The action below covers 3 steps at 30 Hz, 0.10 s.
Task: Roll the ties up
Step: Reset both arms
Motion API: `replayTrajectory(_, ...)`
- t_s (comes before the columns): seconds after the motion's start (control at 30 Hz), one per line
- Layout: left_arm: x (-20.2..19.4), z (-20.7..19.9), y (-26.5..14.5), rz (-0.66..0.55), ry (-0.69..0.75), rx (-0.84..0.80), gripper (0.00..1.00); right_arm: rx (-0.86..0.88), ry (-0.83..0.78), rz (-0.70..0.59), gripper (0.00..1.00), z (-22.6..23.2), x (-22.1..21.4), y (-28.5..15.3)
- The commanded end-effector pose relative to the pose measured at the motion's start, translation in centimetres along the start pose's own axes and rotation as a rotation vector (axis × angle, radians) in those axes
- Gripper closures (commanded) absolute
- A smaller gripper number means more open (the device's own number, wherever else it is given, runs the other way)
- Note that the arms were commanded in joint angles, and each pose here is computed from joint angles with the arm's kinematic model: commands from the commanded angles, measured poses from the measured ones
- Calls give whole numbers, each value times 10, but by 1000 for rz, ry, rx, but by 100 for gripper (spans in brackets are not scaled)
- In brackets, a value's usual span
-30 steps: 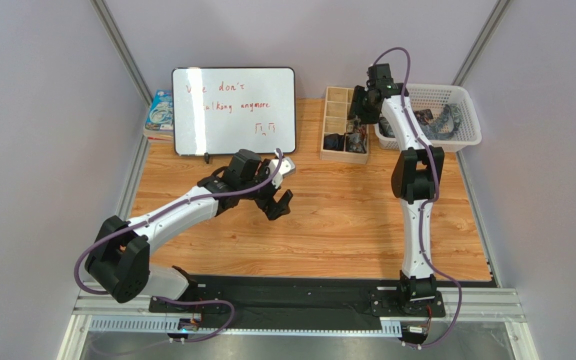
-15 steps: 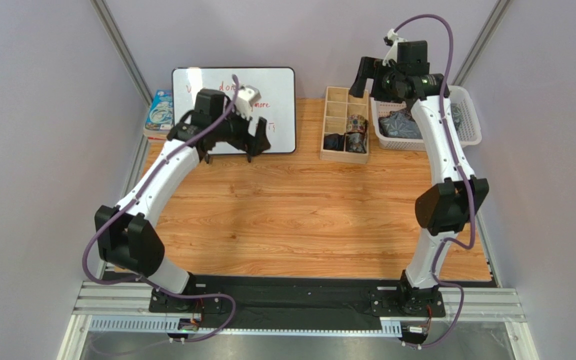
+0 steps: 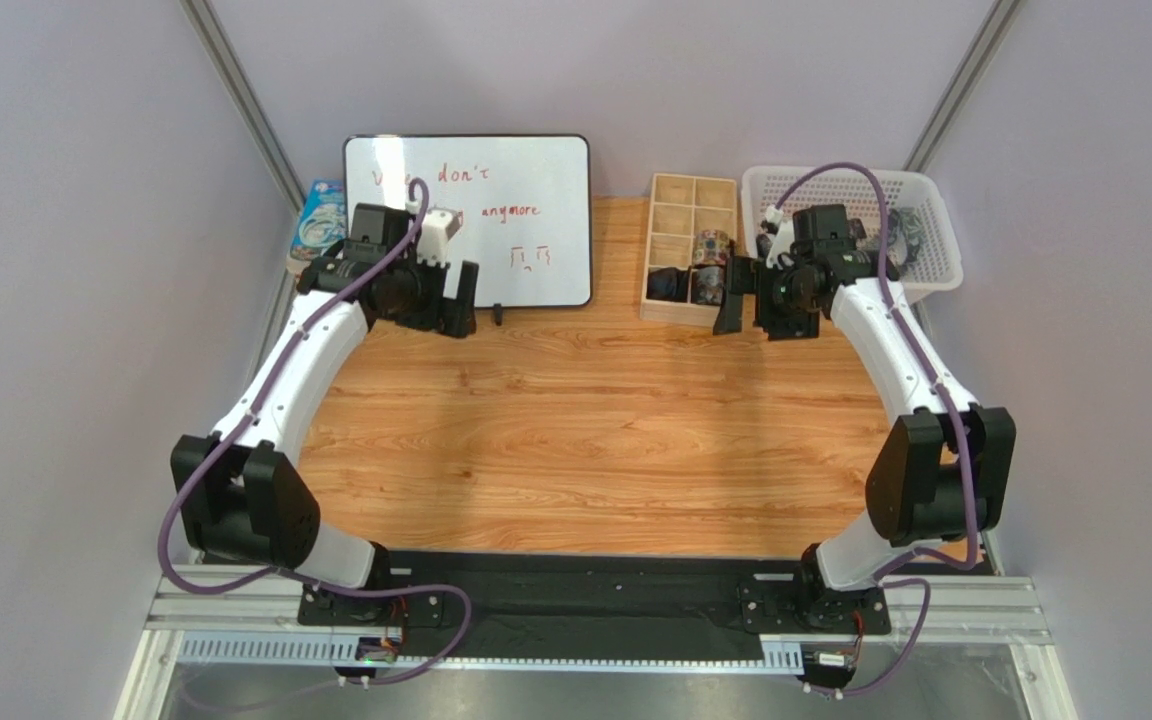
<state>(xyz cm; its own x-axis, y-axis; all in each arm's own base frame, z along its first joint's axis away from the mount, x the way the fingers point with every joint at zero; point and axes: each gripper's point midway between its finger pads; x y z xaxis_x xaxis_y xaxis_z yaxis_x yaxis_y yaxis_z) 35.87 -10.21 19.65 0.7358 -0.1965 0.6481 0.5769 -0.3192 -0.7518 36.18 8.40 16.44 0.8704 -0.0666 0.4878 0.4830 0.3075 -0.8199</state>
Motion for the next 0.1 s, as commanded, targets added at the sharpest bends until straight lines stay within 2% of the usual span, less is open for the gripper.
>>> replayTrajectory(0.0,-20,-2,-24,-2,-13,32,0,61,-59,-125,0,16,15,-22)
replayTrajectory(0.07,-17,-2,-33,-32,-2,38,1,66,-66,-142,0,18,19,-26)
Point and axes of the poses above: each gripper's point midway between its finger pads, its own y axis out along the fingers, its own z axis along the line the jaws close on, x = y × z, and after that the axes turned 1 degree about y, right-handed
